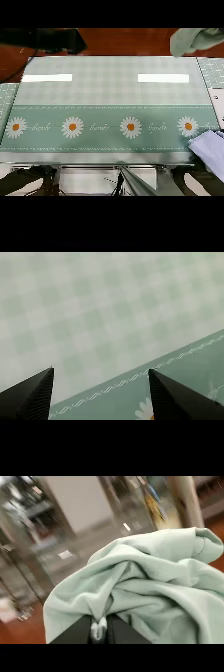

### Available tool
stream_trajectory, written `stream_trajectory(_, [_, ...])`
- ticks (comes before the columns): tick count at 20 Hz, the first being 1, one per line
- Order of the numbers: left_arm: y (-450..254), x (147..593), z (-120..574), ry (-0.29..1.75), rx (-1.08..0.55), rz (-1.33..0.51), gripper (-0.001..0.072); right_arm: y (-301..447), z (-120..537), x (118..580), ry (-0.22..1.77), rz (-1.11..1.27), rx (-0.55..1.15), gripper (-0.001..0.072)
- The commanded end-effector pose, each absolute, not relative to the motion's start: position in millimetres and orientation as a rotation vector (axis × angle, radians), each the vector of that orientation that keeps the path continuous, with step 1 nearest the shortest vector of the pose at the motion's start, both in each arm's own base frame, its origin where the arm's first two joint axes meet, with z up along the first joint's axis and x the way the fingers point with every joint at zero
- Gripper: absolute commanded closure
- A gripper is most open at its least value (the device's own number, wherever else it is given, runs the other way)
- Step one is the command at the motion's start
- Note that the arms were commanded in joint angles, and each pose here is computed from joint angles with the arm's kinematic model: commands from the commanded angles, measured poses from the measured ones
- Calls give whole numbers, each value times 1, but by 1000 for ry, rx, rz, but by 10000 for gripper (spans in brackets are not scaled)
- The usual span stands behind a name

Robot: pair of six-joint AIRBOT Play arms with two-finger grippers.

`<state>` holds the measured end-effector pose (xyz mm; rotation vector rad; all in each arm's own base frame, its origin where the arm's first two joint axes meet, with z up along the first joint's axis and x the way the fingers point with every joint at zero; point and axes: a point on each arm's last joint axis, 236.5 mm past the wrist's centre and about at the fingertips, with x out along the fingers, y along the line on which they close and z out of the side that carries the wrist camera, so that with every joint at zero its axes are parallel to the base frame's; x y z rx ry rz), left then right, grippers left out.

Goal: Fold the shirts.

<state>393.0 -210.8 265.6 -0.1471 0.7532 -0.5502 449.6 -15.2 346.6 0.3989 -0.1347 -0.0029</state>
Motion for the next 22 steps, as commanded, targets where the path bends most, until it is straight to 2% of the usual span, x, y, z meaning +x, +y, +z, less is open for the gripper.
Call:
stream_trajectory(1, [-209,354,344,595,-166,-624,-13,39,427,353,-262,165,349,678])
stream_trajectory(3, [-200,328,357,584,-148,-632,-13,71,416,324,-158,259,349,678])
stream_trajectory(6, [-191,298,352,655,-138,-627,-13,134,341,302,193,421,296,678])
stream_trajectory(10, [-191,293,335,727,-131,-624,-13,213,216,284,598,621,-21,677])
stream_trajectory(12, [-191,295,313,785,-130,-615,-13,245,157,278,761,684,-105,677])
stream_trajectory(16, [-193,298,248,953,-130,-588,-13,293,63,277,963,739,-235,677])
stream_trajectory(19, [-202,298,204,1044,-149,-588,-13,296,11,281,1087,712,-275,669])
stream_trajectory(21, [-210,294,177,1091,-151,-596,-13,291,9,286,1077,696,-316,452])
stream_trajectory(22, [-213,292,165,1108,-143,-601,-13,285,18,294,1035,682,-354,379])
